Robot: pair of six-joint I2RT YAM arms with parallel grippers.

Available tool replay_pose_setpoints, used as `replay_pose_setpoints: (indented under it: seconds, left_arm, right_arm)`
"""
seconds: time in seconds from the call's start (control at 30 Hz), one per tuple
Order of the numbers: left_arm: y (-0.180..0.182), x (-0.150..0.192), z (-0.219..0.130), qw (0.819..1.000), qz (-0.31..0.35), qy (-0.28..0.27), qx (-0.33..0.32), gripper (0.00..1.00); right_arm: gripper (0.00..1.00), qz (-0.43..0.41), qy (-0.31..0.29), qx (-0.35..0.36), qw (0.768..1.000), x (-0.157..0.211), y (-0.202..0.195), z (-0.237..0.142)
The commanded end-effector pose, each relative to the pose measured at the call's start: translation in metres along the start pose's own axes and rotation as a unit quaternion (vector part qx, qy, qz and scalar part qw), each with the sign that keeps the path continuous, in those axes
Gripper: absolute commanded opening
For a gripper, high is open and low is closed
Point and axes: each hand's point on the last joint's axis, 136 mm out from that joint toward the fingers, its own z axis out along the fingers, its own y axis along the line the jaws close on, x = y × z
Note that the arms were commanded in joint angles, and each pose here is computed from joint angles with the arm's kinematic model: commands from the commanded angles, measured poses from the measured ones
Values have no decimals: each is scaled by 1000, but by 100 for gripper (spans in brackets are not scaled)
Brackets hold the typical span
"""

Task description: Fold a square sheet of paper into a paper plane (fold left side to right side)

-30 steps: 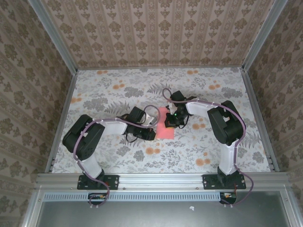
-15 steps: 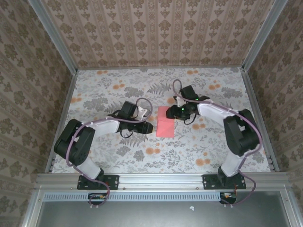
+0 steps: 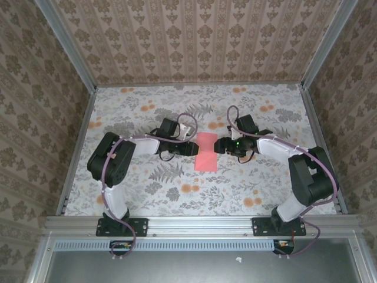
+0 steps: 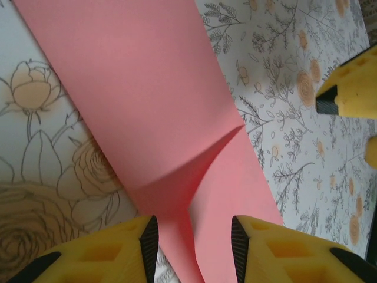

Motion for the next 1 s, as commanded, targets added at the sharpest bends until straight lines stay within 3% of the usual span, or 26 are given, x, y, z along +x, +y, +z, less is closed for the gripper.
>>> replay_pose_setpoints:
  seconds: [0.0, 0.33, 0.57, 0.8, 0.97]
  left_arm:
    - [-8, -14, 5, 1000, 11, -7, 25, 38]
    - [-13, -16, -1, 999, 20, -17, 23, 2]
    - [-12, -12, -27, 999, 22, -42, 0, 1]
    - [-12, -10, -31, 999, 23, -45, -2, 1]
    - [-10, -11, -31, 999, 23, -47, -4, 1]
  right_arm:
    - [75, 0, -4, -19, 1000, 3, 8, -8]
    - [75, 3, 8, -42, 999, 5, 14, -4]
    - [79, 14, 11, -82, 996, 0, 29, 6]
    - [79, 15, 22, -115, 993, -7, 50, 24]
    - [70, 25, 36, -128, 991, -10, 56, 44]
